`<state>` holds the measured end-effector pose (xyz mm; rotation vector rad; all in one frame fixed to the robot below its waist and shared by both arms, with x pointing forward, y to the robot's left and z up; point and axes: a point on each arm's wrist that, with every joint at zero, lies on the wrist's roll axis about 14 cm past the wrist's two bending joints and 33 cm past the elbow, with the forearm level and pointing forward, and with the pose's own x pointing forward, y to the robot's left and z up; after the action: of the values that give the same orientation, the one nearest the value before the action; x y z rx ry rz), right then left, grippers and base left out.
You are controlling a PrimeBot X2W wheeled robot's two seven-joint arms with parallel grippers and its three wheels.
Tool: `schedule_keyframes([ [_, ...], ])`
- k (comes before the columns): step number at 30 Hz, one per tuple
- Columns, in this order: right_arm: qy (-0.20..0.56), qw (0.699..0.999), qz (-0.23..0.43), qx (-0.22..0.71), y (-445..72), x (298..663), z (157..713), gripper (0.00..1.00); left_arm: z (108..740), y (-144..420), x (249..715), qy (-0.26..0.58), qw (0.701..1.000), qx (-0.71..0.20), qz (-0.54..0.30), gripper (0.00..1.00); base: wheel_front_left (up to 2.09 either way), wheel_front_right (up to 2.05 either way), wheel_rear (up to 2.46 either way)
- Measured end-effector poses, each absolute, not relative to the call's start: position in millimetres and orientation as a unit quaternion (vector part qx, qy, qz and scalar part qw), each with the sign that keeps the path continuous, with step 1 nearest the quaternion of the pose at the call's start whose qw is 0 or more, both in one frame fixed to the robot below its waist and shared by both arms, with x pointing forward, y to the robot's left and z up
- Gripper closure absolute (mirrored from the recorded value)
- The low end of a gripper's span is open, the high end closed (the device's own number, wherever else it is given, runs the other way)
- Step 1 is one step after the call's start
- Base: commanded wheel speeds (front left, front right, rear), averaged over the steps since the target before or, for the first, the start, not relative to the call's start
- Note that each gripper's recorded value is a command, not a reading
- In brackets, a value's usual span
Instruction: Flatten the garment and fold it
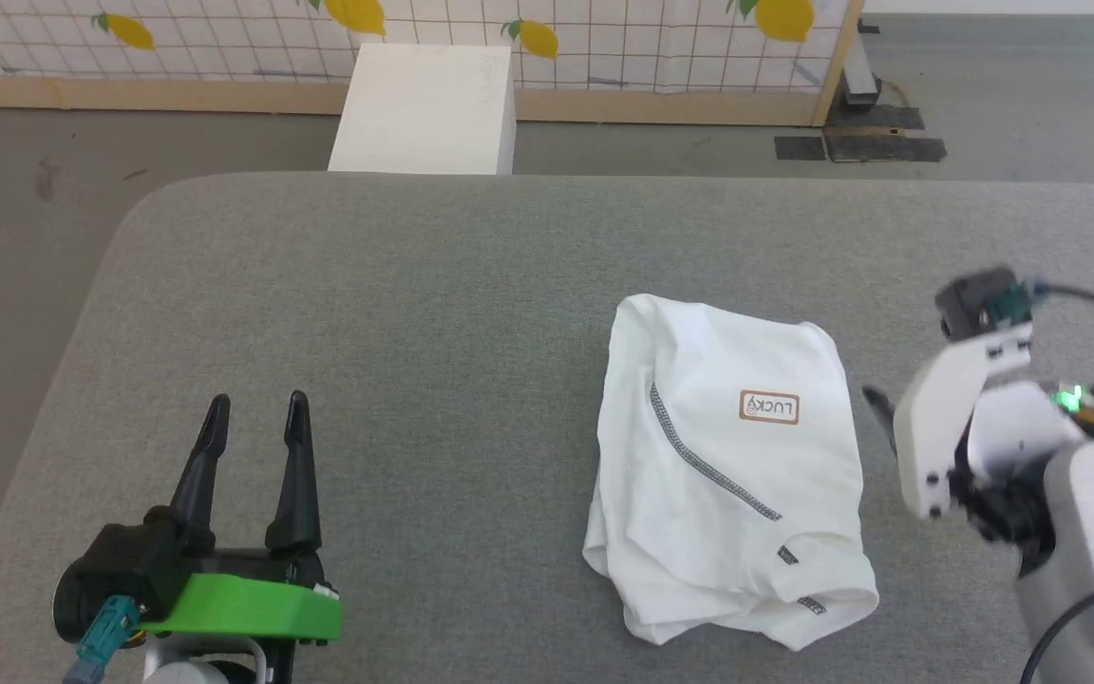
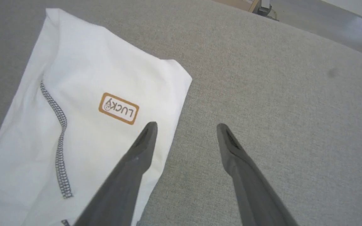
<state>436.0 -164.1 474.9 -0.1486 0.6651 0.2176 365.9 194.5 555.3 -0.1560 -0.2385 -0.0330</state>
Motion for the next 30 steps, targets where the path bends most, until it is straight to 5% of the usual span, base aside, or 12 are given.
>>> schedule_keyframes([
  [15,0.460,0.879,0.116,-0.045,-138,391,378,0.00,536,201,368,-0.090,0.993,-0.074,-0.002,0.00,0.00,0.00,0.00],
  [16,0.464,0.877,0.117,-0.048,-138,390,376,0.16,536,202,367,-0.089,0.993,-0.074,-0.001,0.00,0.00,0.00,0.00],
  [17,0.465,0.876,0.117,-0.050,-138,391,376,0.73,536,203,367,-0.089,0.993,-0.074,0.000,0.00,0.00,0.00,0.00],
  [18,0.465,0.876,0.118,-0.051,-139,390,376,1.00,536,203,367,-0.089,0.993,-0.074,-0.001,0.00,0.00,0.00,0.00],
  [30,0.433,0.883,0.134,-0.122,-172,396,409,1.00,535,171,392,-0.090,0.991,-0.083,-0.050,0.00,0.00,0.00,0.00],
])
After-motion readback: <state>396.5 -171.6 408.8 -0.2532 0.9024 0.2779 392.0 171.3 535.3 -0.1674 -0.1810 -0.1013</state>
